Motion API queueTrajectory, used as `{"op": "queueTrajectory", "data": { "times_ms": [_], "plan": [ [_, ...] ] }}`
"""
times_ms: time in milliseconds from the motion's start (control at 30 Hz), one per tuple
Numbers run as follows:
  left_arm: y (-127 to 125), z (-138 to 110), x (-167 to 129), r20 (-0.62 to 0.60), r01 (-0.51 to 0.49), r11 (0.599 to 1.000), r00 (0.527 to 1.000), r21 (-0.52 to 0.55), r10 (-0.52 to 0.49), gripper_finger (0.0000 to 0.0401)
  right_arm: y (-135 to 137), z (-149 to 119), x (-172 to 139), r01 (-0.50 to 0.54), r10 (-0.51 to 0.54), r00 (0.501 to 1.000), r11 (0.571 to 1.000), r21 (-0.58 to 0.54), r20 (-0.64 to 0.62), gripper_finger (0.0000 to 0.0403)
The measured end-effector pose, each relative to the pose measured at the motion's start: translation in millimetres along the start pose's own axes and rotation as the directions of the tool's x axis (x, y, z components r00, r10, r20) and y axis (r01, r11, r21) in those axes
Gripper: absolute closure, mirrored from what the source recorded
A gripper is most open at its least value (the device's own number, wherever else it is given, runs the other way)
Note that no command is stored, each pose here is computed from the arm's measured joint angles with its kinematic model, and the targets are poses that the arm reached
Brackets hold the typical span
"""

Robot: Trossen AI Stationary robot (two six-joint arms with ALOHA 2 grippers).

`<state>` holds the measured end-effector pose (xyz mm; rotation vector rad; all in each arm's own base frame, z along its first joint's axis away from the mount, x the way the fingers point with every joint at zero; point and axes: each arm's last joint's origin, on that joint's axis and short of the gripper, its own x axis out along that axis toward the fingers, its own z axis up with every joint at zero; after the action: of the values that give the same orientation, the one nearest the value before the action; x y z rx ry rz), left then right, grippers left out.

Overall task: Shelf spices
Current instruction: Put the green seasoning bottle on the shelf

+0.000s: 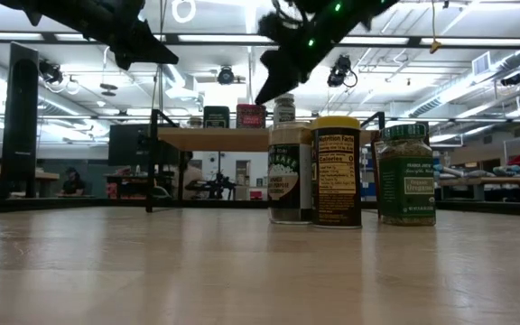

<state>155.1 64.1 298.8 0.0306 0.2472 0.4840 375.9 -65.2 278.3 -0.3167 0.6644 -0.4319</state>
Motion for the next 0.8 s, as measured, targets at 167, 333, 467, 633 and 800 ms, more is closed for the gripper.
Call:
{"op": "queueTrajectory", "data": {
  "times_ms": [167,333,467,633,800],
  "plan": [
    [0,0,0,-0.001,-0.001,1.000,1.000,0.014,0.001,0.0401,53,18,-48,0.032,-0.022,0.998,0.984,-0.176,0.063,0.0403],
    [0,2,0,0.017,-0.002,1.000,1.000,0.012,0.002,0.0401,88,43,-137,0.342,-0.260,0.930,0.871,-0.353,0.259,0.0403],
    [0,3,1,0.029,-0.002,1.000,1.000,0.006,0.002,0.0401,80,53,-221,0.515,-0.428,0.841,0.821,-0.246,0.331,0.0403],
    [0,7,6,0.066,0.001,0.998,0.998,-0.070,0.003,0.0401,68,37,-301,0.423,-0.368,0.842,0.904,-0.060,0.394,0.0403],
    [-3,7,20,0.081,0.041,0.987,0.996,-0.153,-0.029,0.0401,71,7,-304,0.329,-0.290,0.874,0.944,-0.035,0.391,0.0402]
  ]
}}
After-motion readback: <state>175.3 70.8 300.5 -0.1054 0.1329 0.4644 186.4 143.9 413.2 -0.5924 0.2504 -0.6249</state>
